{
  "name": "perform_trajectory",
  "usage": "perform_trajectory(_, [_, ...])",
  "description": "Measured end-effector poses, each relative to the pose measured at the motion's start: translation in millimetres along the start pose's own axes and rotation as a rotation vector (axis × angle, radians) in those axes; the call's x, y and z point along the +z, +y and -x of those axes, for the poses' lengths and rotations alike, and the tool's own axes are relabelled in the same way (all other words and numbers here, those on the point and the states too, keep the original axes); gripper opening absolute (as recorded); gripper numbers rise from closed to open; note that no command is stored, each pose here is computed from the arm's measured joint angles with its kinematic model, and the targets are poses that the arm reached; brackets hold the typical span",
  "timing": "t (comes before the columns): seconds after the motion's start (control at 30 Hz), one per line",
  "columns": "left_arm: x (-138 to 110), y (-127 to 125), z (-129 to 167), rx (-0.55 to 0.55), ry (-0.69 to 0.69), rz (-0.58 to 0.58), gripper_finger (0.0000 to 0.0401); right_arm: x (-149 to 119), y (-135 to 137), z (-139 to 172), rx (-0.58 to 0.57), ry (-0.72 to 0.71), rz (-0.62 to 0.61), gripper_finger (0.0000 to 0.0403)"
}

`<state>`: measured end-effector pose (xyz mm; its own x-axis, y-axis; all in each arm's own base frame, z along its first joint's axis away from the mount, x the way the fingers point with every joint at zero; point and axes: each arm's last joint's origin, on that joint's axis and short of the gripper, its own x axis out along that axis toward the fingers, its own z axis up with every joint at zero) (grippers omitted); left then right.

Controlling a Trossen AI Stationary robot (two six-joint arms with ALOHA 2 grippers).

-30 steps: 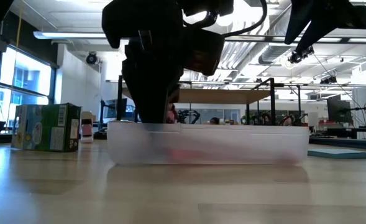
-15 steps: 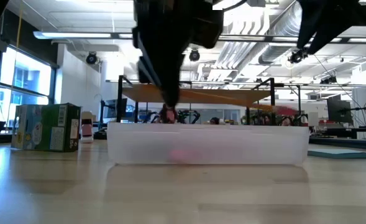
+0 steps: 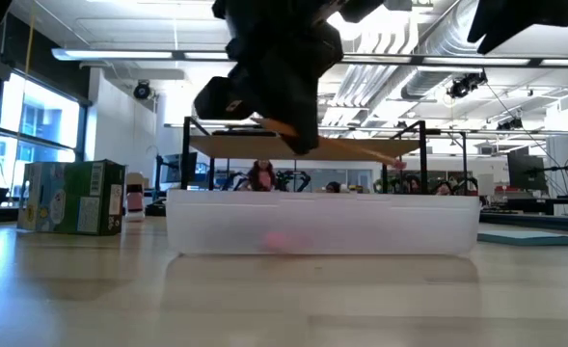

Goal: Pack school essentials
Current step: Put the yellow pencil into the orange supply box

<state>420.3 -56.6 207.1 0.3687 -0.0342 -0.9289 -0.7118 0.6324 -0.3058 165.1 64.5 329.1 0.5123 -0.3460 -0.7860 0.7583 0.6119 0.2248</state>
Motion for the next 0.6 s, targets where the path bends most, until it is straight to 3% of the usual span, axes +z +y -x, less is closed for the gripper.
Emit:
perform_trajectory(0.2, [-16.3,-4.1,0.4,0.062,-0.014,0.067,0.0020,4.1,-8.7,8.7,0.036,-0.018,0.043,0.0117])
perform_trajectory(0.6, [-27.4,-5.6,-12.6,0.108,0.026,-0.093,0.0021,4.4,-9.3,9.4,0.038,-0.022,0.089,0.0117])
